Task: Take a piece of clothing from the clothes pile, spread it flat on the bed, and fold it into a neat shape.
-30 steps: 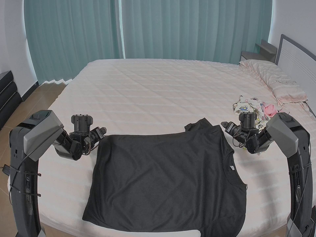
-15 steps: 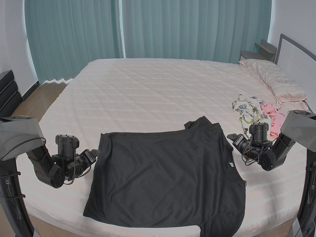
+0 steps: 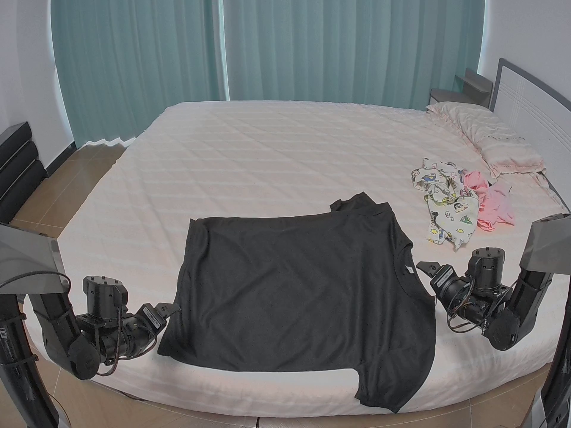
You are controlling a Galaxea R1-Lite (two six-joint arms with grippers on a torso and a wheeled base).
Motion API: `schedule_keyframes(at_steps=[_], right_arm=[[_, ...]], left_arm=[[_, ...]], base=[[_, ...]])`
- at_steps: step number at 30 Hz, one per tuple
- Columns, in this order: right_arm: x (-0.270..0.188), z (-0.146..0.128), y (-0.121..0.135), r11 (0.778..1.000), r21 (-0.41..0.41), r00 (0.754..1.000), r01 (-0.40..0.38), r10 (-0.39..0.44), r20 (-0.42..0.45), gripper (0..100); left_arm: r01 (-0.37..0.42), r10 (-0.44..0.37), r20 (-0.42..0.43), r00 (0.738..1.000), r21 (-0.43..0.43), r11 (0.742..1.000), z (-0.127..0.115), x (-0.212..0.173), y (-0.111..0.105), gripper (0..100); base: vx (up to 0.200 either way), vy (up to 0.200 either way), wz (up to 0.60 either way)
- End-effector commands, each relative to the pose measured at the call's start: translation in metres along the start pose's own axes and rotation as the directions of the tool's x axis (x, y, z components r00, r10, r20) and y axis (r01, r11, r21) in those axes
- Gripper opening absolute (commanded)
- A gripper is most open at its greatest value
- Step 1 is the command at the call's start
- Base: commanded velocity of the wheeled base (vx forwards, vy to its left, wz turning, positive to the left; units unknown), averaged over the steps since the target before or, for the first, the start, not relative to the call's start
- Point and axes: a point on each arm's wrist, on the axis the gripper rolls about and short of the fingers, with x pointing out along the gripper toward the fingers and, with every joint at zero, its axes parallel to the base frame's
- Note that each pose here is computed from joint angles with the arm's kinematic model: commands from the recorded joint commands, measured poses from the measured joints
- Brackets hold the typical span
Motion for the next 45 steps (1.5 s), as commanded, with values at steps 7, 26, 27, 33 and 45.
schedule_keyframes(at_steps=[7, 26, 27, 33, 45], right_arm=[[-0.004, -0.013, -0.015, 0.998, 0.015, 0.997, 0.056, -0.055, -0.052, 100], [-0.005, -0.016, -0.013, 0.999, 0.007, 0.997, 0.049, -0.049, -0.058, 100], [-0.006, -0.016, -0.014, 0.999, 0.007, 0.997, 0.051, -0.050, -0.059, 100], [-0.008, -0.020, -0.017, 0.998, -0.009, 0.995, 0.069, -0.070, -0.073, 100], [-0.040, -0.036, -0.062, 0.936, -0.315, 0.941, 0.155, -0.237, -0.242, 100]], left_arm=[[-0.074, 0.076, -0.085, 0.993, 0.026, 0.997, -0.021, 0.022, 0.013, 100], [-0.130, 0.129, 0.012, 0.992, 0.113, 0.985, -0.036, 0.045, 0.008, 100], [-0.132, 0.130, 0.021, 0.991, 0.112, 0.985, -0.036, 0.047, 0.007, 100], [-0.169, 0.162, 0.064, 0.985, 0.119, 0.978, -0.038, 0.053, 0.007, 0], [-0.267, 0.266, 0.030, 0.963, 0.200, 0.943, -0.049, 0.030, 0.027, 0]], base=[[0.000, 0.000, 0.00], [0.000, 0.000, 0.00], [0.000, 0.000, 0.00], [0.000, 0.000, 0.00], [0.000, 0.000, 0.00]])
